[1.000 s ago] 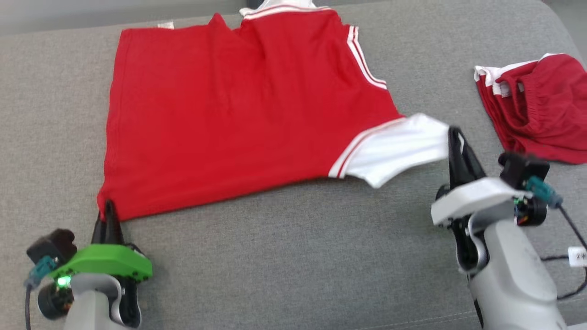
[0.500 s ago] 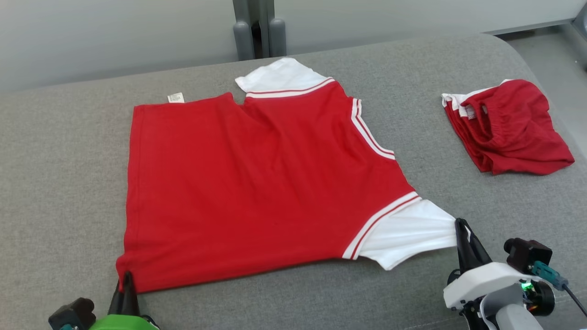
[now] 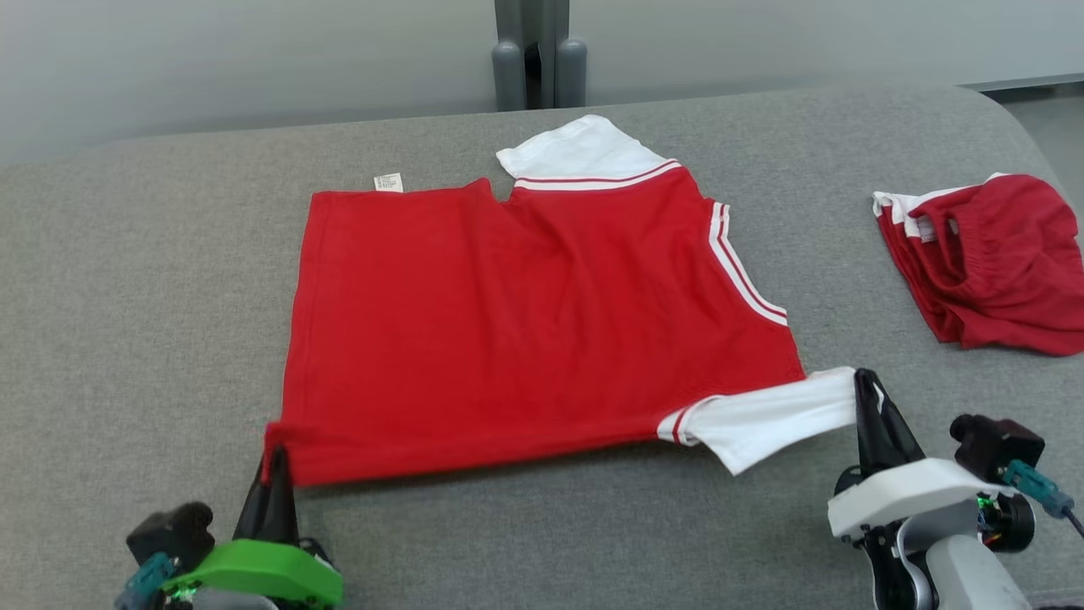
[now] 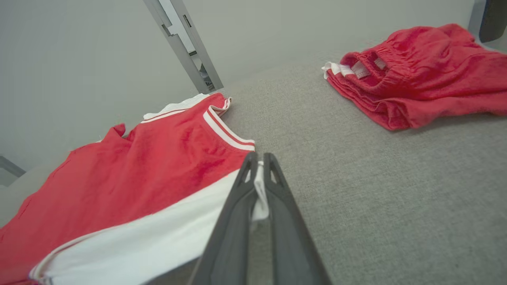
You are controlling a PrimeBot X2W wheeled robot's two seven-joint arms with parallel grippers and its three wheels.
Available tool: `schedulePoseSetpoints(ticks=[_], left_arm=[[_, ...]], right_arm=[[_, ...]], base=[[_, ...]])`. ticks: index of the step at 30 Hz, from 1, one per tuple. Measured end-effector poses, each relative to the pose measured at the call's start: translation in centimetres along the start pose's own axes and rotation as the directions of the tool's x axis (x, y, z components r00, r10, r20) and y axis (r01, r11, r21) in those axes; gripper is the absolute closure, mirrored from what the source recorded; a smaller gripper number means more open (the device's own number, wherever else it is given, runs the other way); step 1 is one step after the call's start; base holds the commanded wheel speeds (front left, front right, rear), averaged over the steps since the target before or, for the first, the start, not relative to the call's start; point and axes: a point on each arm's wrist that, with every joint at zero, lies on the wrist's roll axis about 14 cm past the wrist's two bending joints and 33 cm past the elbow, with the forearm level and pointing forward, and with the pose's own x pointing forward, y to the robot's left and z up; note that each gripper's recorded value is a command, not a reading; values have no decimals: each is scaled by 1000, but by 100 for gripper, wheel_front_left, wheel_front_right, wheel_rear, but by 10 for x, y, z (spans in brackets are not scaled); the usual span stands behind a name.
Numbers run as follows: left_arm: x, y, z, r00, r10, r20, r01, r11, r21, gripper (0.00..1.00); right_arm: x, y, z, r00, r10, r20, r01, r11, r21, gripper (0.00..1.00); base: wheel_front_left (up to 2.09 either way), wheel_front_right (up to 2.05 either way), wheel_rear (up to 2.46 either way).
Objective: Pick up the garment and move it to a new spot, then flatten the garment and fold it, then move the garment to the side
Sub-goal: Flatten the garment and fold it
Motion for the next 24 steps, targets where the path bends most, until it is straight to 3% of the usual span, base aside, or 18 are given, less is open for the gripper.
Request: schedulePoseSetpoints(ticks=[10,21,22,23,24], left_arm=[[44,-17,11,1000,-23,1,23,999,38,100],[80,-8,4,999,19,-50,-15,997,75,100],[81,-7,4,998,24,-51,-20,997,73,55],[82,-5,4,998,32,-51,-29,997,66,0],[82,-3,6,998,42,-46,-39,997,63,0]], right_arm=[[52,16,7,1000,31,6,-31,999,-24,100],[99,23,-7,998,35,-46,-39,995,-93,100],[101,22,-8,998,31,-48,-35,995,-92,53],[103,22,-7,999,27,-45,-31,996,-89,0],[106,22,-4,999,24,-33,-26,996,-87,0]], base=[[0,0,0],[0,0,0],[0,0,0],[0,0,0],[0,0,0]])
